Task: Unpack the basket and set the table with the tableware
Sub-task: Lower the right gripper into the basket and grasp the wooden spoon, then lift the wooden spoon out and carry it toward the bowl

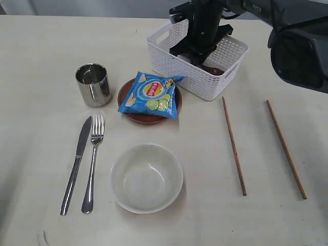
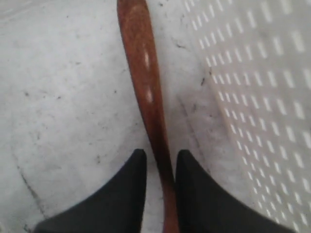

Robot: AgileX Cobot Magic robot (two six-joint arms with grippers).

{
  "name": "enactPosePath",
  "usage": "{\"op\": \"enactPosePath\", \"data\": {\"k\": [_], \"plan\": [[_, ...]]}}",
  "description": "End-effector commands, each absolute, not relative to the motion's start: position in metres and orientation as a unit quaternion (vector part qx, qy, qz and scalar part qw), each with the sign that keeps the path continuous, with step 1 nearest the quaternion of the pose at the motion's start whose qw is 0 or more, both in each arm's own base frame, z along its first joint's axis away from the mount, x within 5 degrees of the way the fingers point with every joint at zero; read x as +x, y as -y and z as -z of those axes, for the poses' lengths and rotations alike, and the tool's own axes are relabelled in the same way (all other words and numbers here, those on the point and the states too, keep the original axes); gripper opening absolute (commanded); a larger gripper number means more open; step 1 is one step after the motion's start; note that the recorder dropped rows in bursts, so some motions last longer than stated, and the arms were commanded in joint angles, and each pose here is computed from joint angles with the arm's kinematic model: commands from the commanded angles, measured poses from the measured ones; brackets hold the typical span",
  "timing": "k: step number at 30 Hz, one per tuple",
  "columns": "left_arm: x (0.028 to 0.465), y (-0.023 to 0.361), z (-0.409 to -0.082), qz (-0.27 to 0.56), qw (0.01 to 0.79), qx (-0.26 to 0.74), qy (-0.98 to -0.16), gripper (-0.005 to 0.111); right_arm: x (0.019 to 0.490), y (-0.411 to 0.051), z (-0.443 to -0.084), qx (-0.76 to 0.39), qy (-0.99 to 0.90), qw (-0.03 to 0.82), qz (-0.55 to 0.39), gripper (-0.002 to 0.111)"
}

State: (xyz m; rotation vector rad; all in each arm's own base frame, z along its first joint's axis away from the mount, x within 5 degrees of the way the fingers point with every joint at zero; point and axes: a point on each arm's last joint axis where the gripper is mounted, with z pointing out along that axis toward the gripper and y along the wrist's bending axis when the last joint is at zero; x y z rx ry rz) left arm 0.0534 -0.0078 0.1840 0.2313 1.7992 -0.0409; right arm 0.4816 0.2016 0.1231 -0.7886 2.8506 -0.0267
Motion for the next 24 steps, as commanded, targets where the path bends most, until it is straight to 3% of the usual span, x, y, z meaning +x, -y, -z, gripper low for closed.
{"op": "enactPosePath", "data": {"k": [1, 24], "plan": [[0.053, 0.008, -0.184, 0.018, 0.619, 0.099, -0.779, 0.0, 0.475, -0.202, -0.105, -0.26, -0.964, 0.048, -0.007, 0.0], [0.053, 0.008, -0.184, 0.018, 0.619, 0.099, -0.779, 0.0, 0.472, -0.204, -0.171, -0.255, -0.961, 0.105, -0.036, 0.0]]}}
